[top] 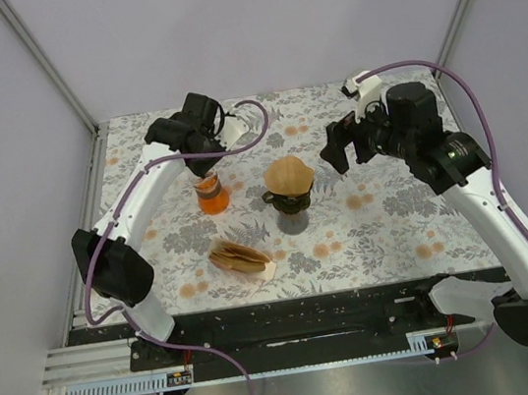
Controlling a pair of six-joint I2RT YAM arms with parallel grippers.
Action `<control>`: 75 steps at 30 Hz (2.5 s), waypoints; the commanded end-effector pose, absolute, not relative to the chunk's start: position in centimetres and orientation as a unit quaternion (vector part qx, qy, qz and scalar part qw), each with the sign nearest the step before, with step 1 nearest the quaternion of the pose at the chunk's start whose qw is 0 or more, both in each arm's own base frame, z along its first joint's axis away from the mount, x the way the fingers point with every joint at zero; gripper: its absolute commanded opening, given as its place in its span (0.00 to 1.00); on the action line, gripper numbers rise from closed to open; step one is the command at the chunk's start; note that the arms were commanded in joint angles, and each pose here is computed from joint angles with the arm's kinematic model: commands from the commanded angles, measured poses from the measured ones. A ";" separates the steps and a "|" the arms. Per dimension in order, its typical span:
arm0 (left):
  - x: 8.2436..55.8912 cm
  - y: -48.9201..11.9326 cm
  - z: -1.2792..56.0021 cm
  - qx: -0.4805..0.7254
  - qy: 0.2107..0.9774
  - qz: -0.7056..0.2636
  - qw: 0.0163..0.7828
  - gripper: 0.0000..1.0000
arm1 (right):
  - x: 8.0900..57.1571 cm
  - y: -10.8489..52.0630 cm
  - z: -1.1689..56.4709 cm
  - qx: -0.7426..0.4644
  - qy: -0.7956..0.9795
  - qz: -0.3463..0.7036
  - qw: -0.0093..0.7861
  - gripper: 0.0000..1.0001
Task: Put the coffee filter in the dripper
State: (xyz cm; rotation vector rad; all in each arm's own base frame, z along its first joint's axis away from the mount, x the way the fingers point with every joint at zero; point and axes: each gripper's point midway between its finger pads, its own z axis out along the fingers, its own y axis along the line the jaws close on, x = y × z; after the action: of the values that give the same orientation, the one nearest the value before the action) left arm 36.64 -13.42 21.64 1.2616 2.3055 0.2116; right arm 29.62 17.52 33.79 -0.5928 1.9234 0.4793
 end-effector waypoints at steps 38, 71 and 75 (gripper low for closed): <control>38.2 -12.8 16.2 0.390 0.886 0.074 0.238 0.00 | 24.8 14.6 36.1 -0.203 0.760 0.205 0.582 1.00; 38.0 -12.1 17.5 0.374 0.884 0.079 0.269 0.43 | 24.5 14.8 36.4 -0.206 0.756 0.214 0.583 0.99; 37.9 -12.8 19.5 0.378 0.881 0.058 0.280 0.49 | 24.6 14.9 36.3 -0.208 0.757 0.215 0.581 1.00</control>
State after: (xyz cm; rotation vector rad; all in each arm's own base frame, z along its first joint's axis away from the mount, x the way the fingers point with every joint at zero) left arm 38.15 -12.18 16.21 1.0455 2.4070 0.2257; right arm 24.32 14.79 34.74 -0.4992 1.8221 0.4938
